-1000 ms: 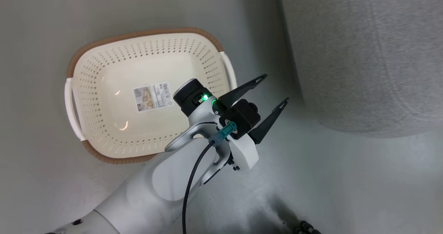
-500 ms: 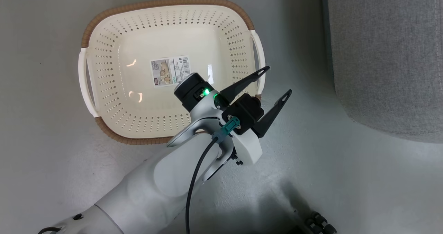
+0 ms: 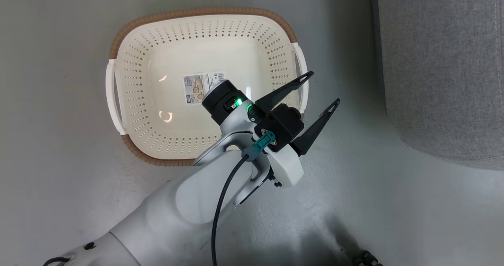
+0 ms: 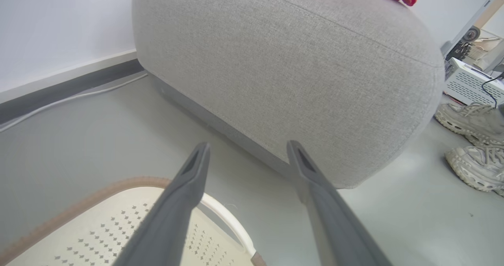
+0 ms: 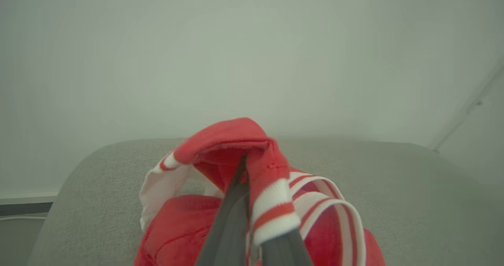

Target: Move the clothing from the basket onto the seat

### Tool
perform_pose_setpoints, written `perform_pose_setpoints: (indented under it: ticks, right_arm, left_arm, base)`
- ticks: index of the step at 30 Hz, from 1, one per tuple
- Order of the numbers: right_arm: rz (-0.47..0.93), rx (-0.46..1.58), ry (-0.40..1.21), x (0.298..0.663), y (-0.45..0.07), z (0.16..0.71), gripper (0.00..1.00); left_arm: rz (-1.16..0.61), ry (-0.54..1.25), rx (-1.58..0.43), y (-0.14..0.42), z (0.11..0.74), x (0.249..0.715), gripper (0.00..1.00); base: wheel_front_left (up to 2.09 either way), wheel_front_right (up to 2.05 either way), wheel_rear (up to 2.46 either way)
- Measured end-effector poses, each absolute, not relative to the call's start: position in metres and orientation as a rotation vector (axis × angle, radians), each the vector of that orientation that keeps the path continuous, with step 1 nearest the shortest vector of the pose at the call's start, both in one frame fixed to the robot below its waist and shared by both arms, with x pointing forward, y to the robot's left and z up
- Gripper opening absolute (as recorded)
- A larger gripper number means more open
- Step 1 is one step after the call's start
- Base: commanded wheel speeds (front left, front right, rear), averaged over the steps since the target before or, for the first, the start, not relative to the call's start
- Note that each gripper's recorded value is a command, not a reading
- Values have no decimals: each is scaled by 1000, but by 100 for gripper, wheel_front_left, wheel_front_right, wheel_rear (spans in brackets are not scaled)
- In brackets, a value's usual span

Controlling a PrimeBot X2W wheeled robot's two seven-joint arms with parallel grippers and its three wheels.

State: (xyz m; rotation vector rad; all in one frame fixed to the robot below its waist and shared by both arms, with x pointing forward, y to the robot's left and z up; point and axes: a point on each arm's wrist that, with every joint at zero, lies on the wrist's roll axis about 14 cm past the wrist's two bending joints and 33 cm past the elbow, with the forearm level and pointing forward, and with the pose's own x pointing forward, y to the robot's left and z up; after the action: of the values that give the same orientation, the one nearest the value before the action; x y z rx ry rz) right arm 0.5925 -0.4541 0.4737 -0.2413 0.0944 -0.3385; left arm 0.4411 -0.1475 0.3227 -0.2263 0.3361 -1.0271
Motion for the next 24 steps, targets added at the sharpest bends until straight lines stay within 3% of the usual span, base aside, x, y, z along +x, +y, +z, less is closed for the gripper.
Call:
perform_pose_setpoints:
  ticks: [1, 3, 4, 13, 24]
  right_arm:
    - [-342, -228, 99, 589, -455, 472, 0]
    - [-344, -206, 111, 581, -454, 469, 83]
    - [-344, -194, 116, 577, -454, 467, 100]
    - [-332, -151, 148, 540, -446, 467, 100]
    - [-231, -67, 32, 524, -398, 504, 100]
  left_arm:
    - [-1023, 330, -227, -147, 326, 443, 100]
    - [-1017, 313, -222, -145, 334, 446, 100]
    - [-1014, 302, -219, -145, 339, 447, 100]
    - [-972, 247, -198, -132, 376, 446, 100]
    - [-838, 232, -168, -95, 406, 436, 100]
  base:
    - [0, 0, 0]
    - [0, 0, 0]
    - [0, 0, 0]
    - [0, 0, 0]
    - [0, 0, 0]
